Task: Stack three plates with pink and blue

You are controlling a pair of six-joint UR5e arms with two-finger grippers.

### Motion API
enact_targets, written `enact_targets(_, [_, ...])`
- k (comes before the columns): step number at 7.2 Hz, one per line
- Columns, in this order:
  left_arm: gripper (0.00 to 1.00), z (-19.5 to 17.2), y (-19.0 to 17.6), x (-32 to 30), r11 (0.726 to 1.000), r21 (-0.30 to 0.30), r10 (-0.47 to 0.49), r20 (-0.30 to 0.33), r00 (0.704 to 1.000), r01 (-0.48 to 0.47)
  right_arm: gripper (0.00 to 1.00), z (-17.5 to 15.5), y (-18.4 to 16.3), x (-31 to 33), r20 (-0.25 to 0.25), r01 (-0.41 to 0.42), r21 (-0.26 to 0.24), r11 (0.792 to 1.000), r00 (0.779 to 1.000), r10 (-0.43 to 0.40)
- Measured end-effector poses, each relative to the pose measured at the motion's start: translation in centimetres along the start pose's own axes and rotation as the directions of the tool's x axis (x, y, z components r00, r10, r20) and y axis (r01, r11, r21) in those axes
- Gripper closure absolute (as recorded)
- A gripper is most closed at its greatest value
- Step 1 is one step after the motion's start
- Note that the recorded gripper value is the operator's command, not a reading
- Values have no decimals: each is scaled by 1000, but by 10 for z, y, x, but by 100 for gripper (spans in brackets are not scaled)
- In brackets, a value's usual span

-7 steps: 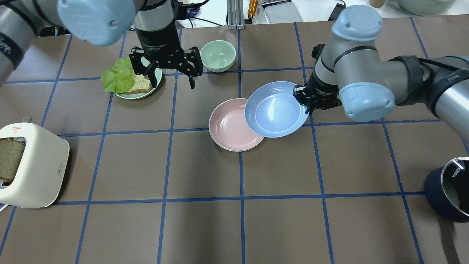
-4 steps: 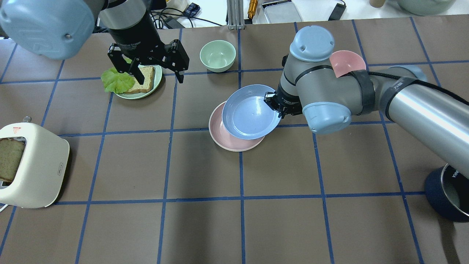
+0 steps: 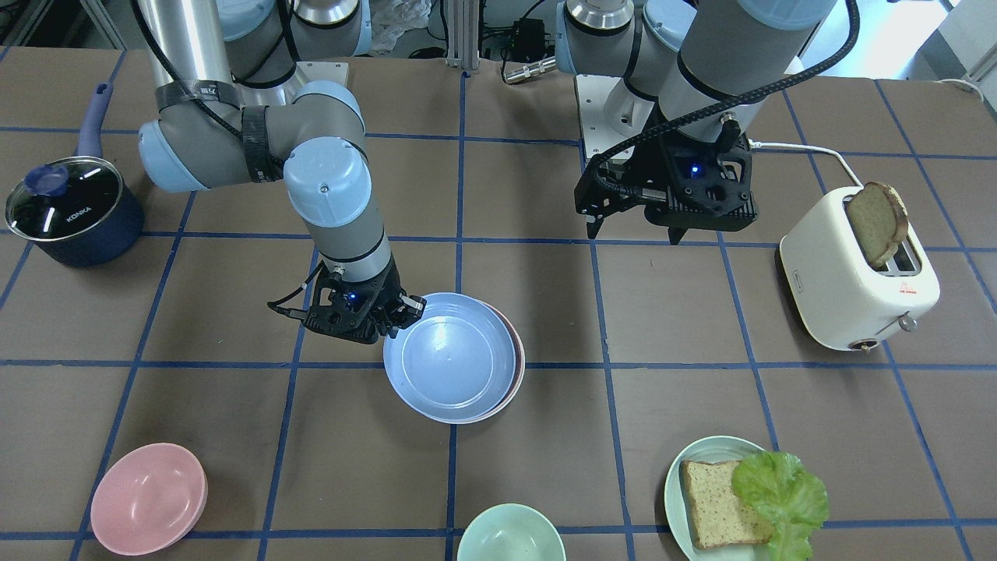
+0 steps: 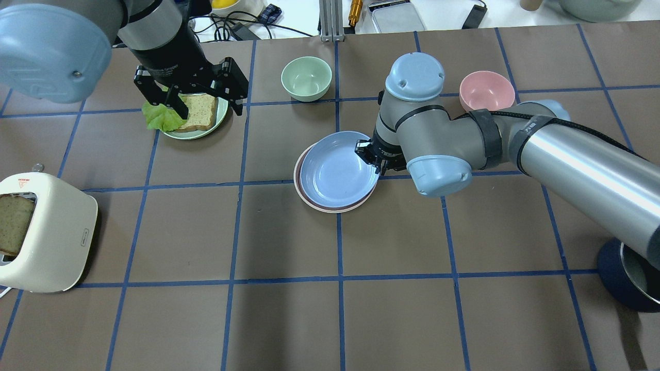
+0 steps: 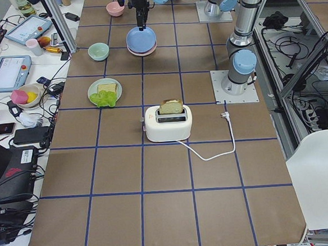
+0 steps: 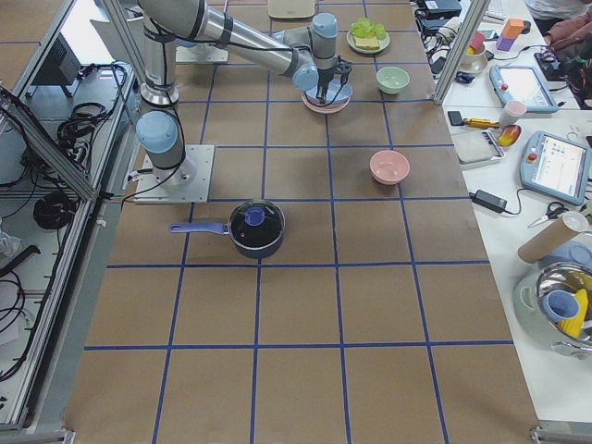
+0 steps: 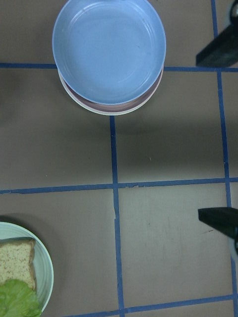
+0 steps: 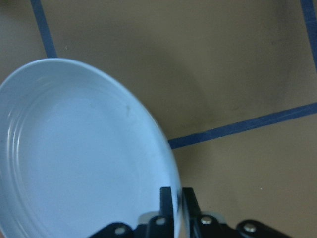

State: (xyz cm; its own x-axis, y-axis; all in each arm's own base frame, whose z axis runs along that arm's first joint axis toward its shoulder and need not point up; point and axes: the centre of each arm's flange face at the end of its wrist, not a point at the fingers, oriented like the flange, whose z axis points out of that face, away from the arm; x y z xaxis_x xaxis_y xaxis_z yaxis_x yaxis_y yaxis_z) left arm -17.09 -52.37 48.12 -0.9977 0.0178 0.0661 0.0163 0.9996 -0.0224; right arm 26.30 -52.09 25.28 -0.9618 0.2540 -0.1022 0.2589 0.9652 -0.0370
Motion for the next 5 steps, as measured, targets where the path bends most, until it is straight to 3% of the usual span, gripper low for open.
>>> enact_targets(1, [0,-1,0,-1,1000,1,-1,0,1000,1,5,-1,-2,0,19,1,-4,1000,1000,-1])
enact_targets(2, [0,0,0,-1,1000,1,-2,0,1000,2,5,-11,-14,7,30,17,17,1000,999,-17])
enact_targets(4, [0,-1,0,-2,1000,0,-2,4,1000,2,5,-73,-69,39,28,46,71,996,998,-48])
enact_targets(5, [0,-1,1,-3,1000,0,6,15,1000,-6,4,-110,-94,61,11,68,51,996,998,-69])
